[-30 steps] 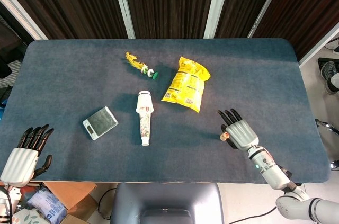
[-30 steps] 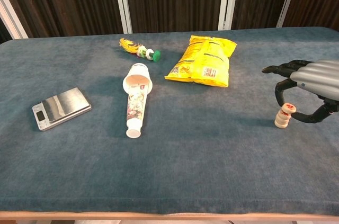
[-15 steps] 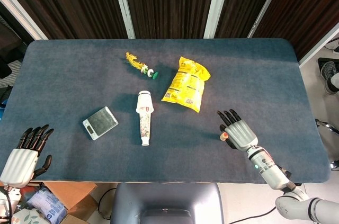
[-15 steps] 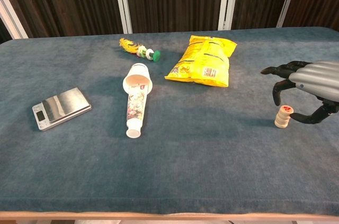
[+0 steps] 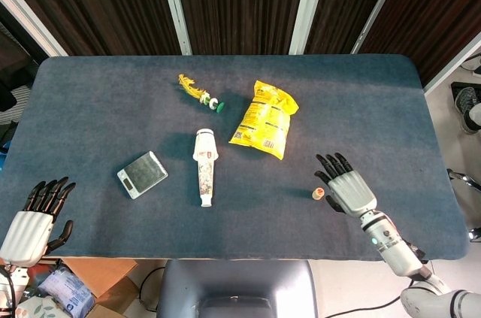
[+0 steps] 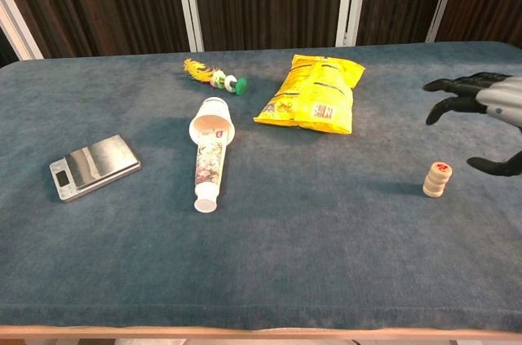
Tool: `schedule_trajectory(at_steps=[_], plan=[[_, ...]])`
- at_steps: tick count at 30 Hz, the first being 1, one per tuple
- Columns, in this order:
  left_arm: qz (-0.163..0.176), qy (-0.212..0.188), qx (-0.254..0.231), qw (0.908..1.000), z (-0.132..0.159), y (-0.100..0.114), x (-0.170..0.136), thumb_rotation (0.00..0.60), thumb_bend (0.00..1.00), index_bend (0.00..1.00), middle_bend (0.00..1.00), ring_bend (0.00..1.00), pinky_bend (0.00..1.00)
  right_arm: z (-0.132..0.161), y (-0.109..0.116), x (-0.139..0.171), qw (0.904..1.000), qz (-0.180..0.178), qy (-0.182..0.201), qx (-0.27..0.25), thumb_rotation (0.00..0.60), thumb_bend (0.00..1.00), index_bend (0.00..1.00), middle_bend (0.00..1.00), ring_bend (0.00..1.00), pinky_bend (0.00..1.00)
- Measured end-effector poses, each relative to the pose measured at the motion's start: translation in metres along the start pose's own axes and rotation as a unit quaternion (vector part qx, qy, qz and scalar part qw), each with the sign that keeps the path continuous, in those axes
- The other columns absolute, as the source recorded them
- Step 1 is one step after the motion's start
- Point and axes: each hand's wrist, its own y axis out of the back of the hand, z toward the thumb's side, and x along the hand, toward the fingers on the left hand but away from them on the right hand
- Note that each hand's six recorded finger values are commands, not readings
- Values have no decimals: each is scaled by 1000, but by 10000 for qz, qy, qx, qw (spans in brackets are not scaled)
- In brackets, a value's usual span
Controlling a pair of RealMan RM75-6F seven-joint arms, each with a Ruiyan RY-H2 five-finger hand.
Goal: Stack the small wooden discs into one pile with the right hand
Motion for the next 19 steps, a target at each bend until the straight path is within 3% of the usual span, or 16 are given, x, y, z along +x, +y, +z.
schedule_trajectory(at_steps=[3,7,11,14,19], plan=[[36,-25,4,10000,1,1,0,600,499,0,0,0,21,-11,9,31,9993,-203,-270,-175,600,346,18,0,0,0],[78,-82,19,9999,4,1,0,600,499,0,0,0,20,-25,20,78,9952,-608,-708,-311,600,339,0,0,0,0],[41,-100,17,9999,5,-1,-1,600,499,0,0,0,20,-40,26,129,9849,-1091,-1288,-395,600,337,0,0,0,0],[34,-97,36,9999,6,-1,-2,600,499,0,0,0,20,-45,27,141,9812,-1187,-1466,-416,600,337,0,0,0,0],[45,-116,50,9999,7,0,-5,600,499,0,0,0,21,-46,19,137,9836,-938,-1477,-446,600,337,0,0,0,0]])
